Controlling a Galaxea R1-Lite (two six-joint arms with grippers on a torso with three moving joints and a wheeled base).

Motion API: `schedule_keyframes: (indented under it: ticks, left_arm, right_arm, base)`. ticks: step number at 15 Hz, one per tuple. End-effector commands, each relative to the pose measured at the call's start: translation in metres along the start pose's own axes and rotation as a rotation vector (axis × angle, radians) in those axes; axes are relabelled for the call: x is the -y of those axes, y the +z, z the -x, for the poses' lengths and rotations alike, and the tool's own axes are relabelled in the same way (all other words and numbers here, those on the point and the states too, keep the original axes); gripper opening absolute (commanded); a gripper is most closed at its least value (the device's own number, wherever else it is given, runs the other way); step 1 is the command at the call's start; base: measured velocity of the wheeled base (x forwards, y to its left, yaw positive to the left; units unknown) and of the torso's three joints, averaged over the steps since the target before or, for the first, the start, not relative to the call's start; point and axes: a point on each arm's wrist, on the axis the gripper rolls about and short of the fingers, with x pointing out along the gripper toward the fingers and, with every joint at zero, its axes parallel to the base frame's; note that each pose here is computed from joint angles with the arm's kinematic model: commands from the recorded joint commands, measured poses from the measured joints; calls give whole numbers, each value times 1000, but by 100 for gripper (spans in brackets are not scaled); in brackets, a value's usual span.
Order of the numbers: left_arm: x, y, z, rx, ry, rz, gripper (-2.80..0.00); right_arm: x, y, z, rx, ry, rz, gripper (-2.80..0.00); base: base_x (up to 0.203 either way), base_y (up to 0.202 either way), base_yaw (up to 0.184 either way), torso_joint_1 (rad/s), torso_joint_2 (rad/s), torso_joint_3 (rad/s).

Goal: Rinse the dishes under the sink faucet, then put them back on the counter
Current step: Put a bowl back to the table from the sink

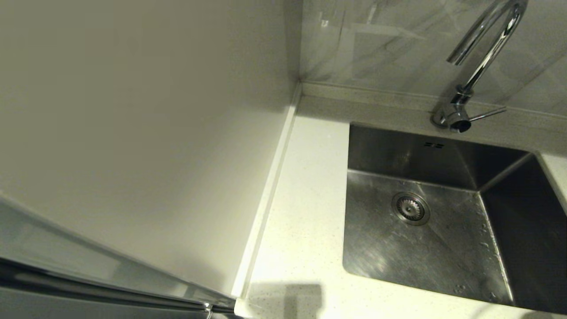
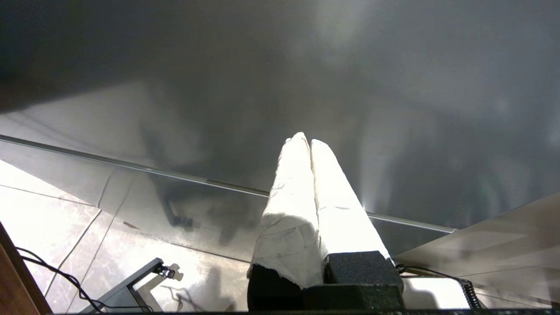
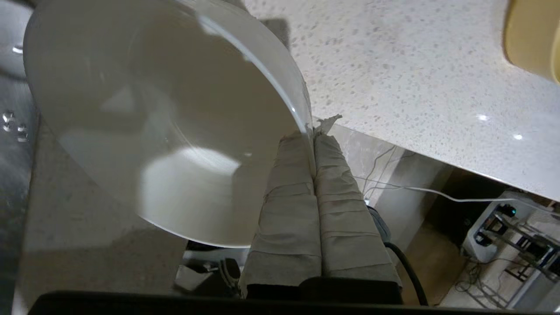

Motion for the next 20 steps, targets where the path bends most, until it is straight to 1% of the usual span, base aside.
schedule_keyframes:
  ticks: [1, 2, 4, 7, 10, 12, 19, 20]
  left_arm:
    - [0, 0, 0, 3, 1, 1, -280]
    - [0, 0, 0, 4, 0, 0, -280]
    - [0, 0, 0, 3, 1, 0, -280]
    - [0, 0, 0, 3, 1, 1, -280]
    - [0, 0, 0, 3, 0, 1, -280]
    - [0, 0, 0, 4, 0, 1, -280]
    - [0, 0, 0, 4, 1, 0, -280]
    - [0, 0, 0, 3, 0, 0, -280]
  right_arm:
    - [-2, 4, -4, -25, 15, 16, -280]
    - [-3, 8, -4, -25, 33, 25, -280]
    - [-5, 11, -3, 26, 68, 43, -280]
    - [-6, 13, -10, 87, 76, 90, -280]
    - [-6, 14, -11, 92, 76, 116, -280]
    - [-6, 14, -11, 92, 75, 161, -280]
    - [-8, 19, -16, 67, 72, 161, -280]
    - [-8, 19, -17, 67, 72, 161, 0]
  base:
    - [0, 0, 0, 0, 0, 0]
    - [0, 0, 0, 0, 0, 0]
    - [0, 0, 0, 0, 0, 0]
    - [0, 0, 0, 0, 0, 0]
    - [0, 0, 0, 0, 0, 0]
    - [0, 0, 0, 0, 0, 0]
    - [0, 0, 0, 0, 0, 0]
    - [0, 0, 0, 0, 0, 0]
